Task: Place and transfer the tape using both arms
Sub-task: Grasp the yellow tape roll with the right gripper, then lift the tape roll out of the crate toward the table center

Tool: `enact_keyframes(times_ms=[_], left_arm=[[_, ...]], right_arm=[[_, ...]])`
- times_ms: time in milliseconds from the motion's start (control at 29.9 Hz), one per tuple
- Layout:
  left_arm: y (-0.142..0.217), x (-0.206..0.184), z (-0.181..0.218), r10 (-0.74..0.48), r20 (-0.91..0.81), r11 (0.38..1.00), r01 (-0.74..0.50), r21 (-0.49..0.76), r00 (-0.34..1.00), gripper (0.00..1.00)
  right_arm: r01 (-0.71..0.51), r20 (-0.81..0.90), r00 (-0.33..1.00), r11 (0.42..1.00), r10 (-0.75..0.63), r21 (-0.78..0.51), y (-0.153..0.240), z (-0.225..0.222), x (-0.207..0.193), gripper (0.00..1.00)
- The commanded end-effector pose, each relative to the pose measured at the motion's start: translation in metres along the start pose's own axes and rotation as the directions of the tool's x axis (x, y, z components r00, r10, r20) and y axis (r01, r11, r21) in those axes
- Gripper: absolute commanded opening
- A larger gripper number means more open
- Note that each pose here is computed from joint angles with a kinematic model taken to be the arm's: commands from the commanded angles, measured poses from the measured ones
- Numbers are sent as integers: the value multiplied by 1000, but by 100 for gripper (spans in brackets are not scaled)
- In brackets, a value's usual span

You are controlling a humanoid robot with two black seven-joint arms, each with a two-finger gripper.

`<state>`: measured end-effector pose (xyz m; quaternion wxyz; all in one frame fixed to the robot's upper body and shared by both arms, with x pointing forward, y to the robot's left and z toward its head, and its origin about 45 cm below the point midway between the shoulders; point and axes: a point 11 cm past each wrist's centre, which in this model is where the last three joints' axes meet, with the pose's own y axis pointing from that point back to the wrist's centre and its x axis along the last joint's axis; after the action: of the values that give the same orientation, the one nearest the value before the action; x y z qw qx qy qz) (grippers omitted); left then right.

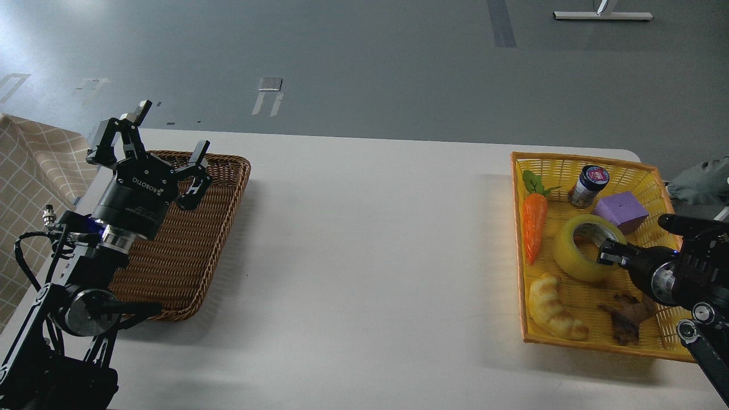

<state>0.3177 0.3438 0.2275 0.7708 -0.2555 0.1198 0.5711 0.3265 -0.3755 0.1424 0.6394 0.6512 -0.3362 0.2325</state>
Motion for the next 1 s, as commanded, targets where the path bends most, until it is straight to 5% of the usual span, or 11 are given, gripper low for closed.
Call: enact_keyframes(times_ms=[0, 601, 735, 969], left_arm=[[0, 0, -2, 0, -1, 1000, 0, 5, 1000, 100], [0, -2, -4, -4, -2, 1000, 4, 12, 1000, 100], [0, -1, -2, -5, 4, 1000, 5, 12, 1000, 100], [0, 1, 0, 0, 9, 1000, 0, 5, 1000, 100]], right_arm=[[-3, 30, 1000, 1000, 2, 29, 2, -5, 3, 24], [-326, 121, 944, 924, 307, 199, 54, -51, 148, 24], [-394, 118, 919, 875, 376, 281, 64, -92, 188, 25], [-328, 22, 936, 847, 351, 418, 51, -183, 200, 25]])
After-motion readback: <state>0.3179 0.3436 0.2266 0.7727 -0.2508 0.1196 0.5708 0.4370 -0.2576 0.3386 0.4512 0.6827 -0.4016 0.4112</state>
